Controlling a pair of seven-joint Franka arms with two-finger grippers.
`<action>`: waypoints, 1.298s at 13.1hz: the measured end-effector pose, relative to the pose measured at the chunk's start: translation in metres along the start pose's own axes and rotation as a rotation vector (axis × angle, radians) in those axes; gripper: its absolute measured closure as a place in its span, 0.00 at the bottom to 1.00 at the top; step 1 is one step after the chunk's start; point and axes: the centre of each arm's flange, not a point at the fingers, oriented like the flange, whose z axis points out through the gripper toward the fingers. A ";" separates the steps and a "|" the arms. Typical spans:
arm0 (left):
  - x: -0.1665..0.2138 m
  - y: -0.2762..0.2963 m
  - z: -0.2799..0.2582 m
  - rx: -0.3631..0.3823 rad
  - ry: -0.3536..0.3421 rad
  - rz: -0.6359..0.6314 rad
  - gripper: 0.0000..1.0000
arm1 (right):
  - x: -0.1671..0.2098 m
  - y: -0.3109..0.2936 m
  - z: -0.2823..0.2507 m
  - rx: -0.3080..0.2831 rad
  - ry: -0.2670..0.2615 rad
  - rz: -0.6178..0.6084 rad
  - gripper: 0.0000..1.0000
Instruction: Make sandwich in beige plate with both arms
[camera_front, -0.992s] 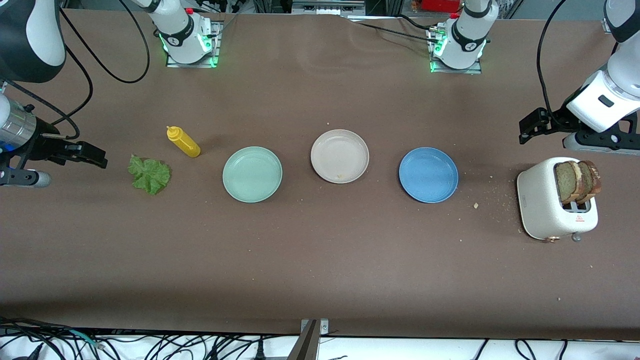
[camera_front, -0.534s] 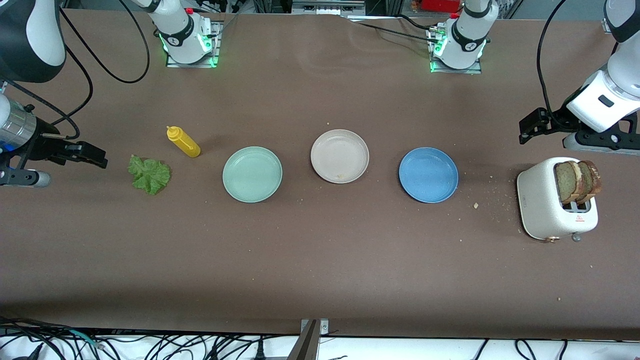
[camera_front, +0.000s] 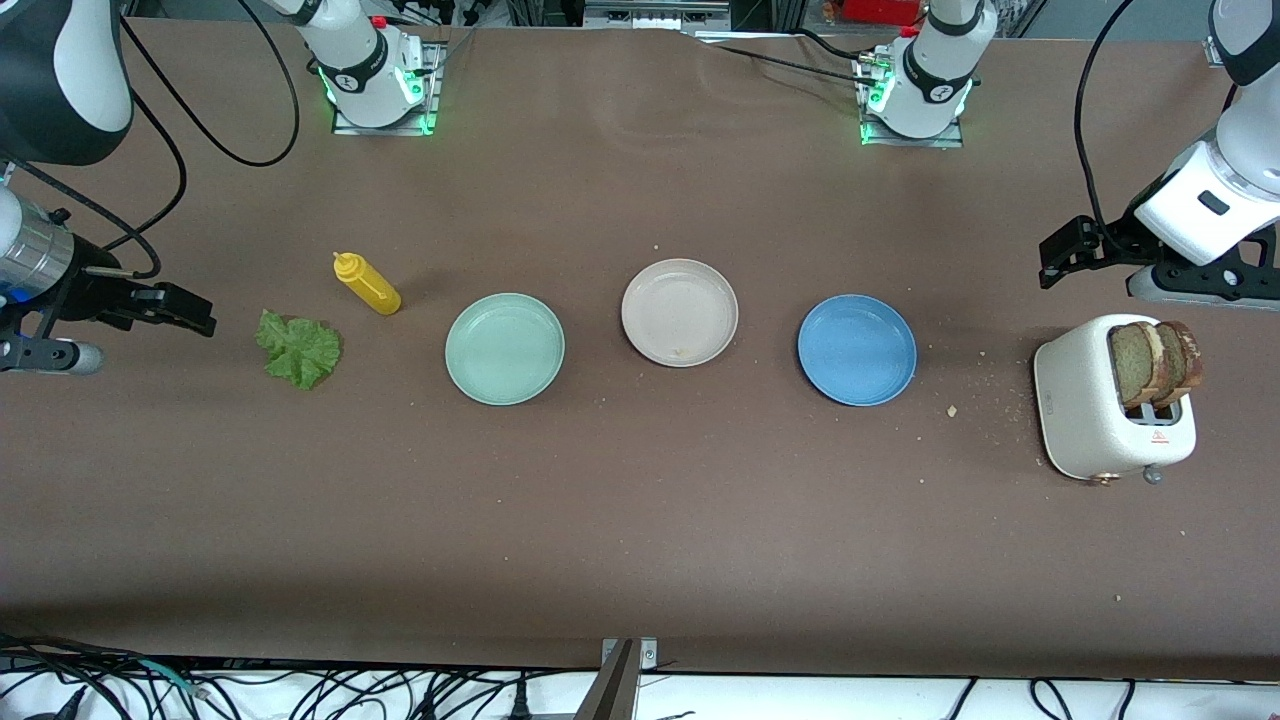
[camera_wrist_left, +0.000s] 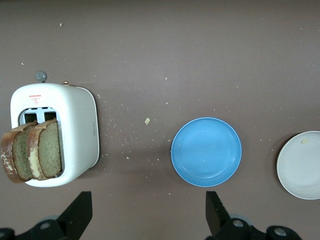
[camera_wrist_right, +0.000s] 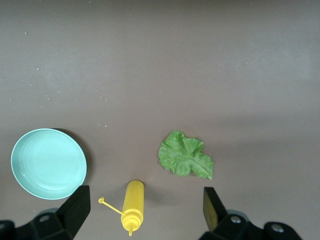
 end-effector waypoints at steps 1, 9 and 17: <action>0.000 0.000 0.000 0.000 0.000 -0.001 0.00 | 0.000 -0.001 0.000 0.000 0.000 -0.002 0.00; 0.022 -0.028 0.030 0.069 -0.035 -0.001 0.00 | 0.000 -0.004 0.000 0.000 0.001 -0.006 0.00; 0.047 -0.148 0.120 0.088 -0.022 0.063 0.00 | -0.001 -0.008 0.000 -0.001 0.001 -0.013 0.00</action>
